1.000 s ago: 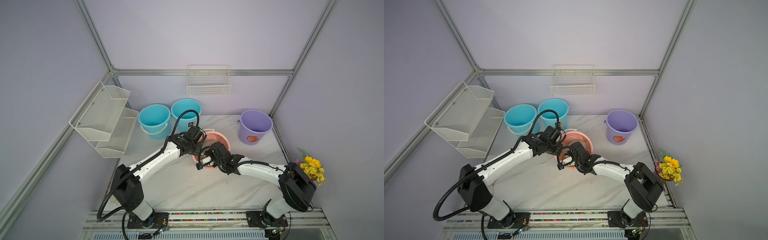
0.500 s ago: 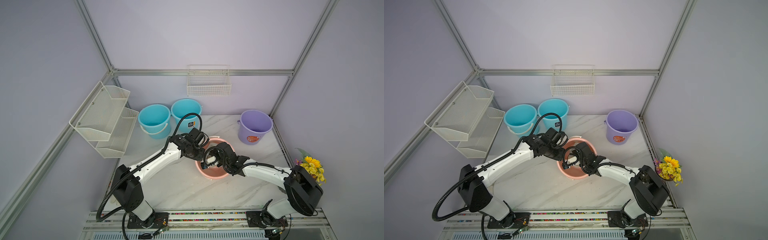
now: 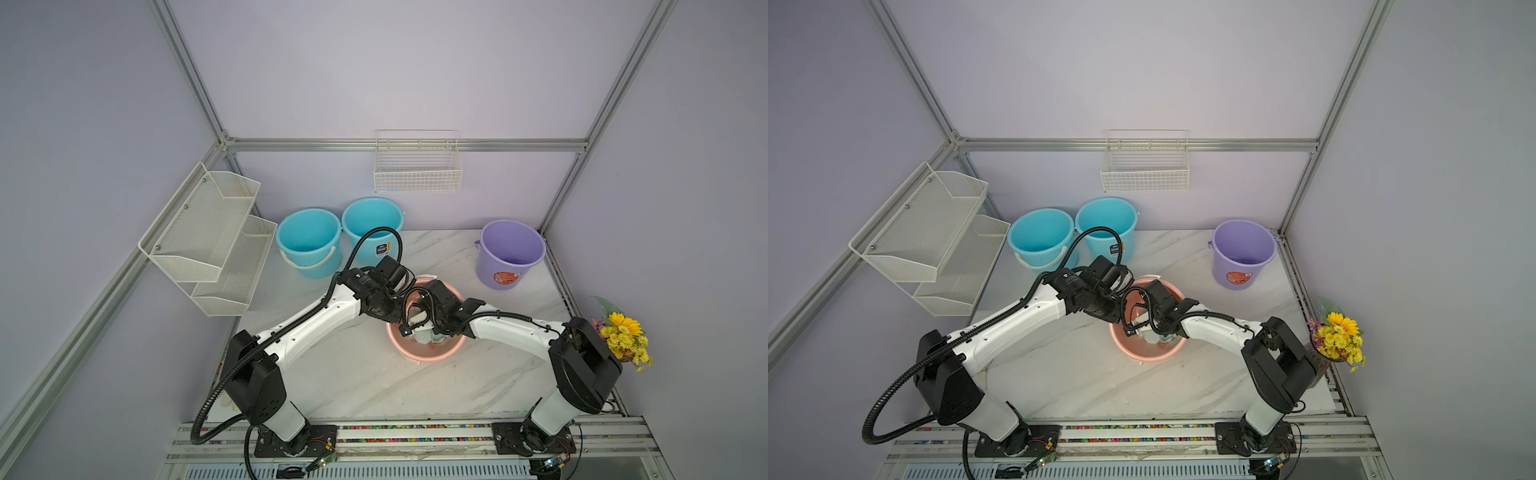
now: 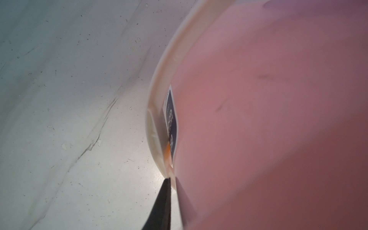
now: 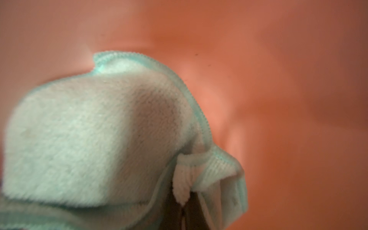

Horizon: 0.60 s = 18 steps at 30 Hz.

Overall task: Wipe the inside of the bucket with a cloth
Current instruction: Wipe the dirt from the inside of the bucket.

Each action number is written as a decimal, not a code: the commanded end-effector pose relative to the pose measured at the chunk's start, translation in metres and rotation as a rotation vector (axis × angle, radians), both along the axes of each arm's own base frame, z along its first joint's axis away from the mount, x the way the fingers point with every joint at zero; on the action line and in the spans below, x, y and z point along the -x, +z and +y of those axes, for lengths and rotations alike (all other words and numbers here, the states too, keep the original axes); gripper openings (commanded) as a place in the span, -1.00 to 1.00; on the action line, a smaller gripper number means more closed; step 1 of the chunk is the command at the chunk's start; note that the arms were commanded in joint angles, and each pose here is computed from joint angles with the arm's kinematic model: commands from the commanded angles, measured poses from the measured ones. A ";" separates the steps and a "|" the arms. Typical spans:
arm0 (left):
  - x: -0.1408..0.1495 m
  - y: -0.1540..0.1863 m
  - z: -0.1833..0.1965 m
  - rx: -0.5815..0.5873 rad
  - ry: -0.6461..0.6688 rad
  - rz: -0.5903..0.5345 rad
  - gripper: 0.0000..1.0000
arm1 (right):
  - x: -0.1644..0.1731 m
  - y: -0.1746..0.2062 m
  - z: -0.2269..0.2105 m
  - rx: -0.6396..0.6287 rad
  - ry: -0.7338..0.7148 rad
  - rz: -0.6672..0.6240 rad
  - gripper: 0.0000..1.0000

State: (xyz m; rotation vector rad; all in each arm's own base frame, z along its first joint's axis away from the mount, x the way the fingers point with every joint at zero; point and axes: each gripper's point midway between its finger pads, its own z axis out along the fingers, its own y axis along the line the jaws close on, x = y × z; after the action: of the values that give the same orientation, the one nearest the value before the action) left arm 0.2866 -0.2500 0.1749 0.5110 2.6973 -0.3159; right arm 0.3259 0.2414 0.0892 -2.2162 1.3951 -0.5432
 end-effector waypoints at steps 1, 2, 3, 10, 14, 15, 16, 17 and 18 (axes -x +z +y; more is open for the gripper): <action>-0.007 0.033 -0.010 0.073 -0.010 -0.082 -1.00 | 0.058 -0.014 -0.015 0.027 -0.023 0.267 -1.00; -0.007 0.034 -0.012 0.081 -0.016 -0.083 -1.00 | 0.066 -0.015 -0.011 0.005 -0.010 0.313 -1.00; -0.007 0.036 -0.015 0.095 -0.022 -0.088 -1.00 | 0.074 -0.017 -0.006 -0.021 0.008 0.358 -1.00; -0.004 0.045 -0.030 0.153 -0.073 -0.109 -1.00 | 0.071 -0.013 0.044 -0.283 0.157 0.312 -1.00; 0.000 0.046 -0.039 0.177 -0.101 -0.097 -1.00 | 0.044 0.002 0.072 -0.410 0.207 0.151 -1.00; 0.001 0.046 -0.041 0.178 -0.105 -0.095 -1.00 | 0.036 0.006 0.076 -0.428 0.213 0.105 -1.00; 0.001 0.046 -0.042 0.179 -0.108 -0.095 -1.00 | 0.029 0.010 0.080 -0.443 0.219 0.061 -1.00; 0.002 0.046 -0.043 0.181 -0.112 -0.092 -1.00 | 0.022 0.014 0.082 -0.455 0.225 0.013 -1.00; 0.003 0.046 -0.044 0.183 -0.115 -0.092 -1.00 | 0.014 0.018 0.084 -0.461 0.228 -0.048 -1.00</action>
State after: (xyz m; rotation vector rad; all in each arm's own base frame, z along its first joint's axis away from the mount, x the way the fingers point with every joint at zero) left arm 0.2753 -0.2582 0.1759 0.5935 2.6978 -0.3532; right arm 0.2971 0.2898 0.0859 -2.0639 1.2755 -0.1454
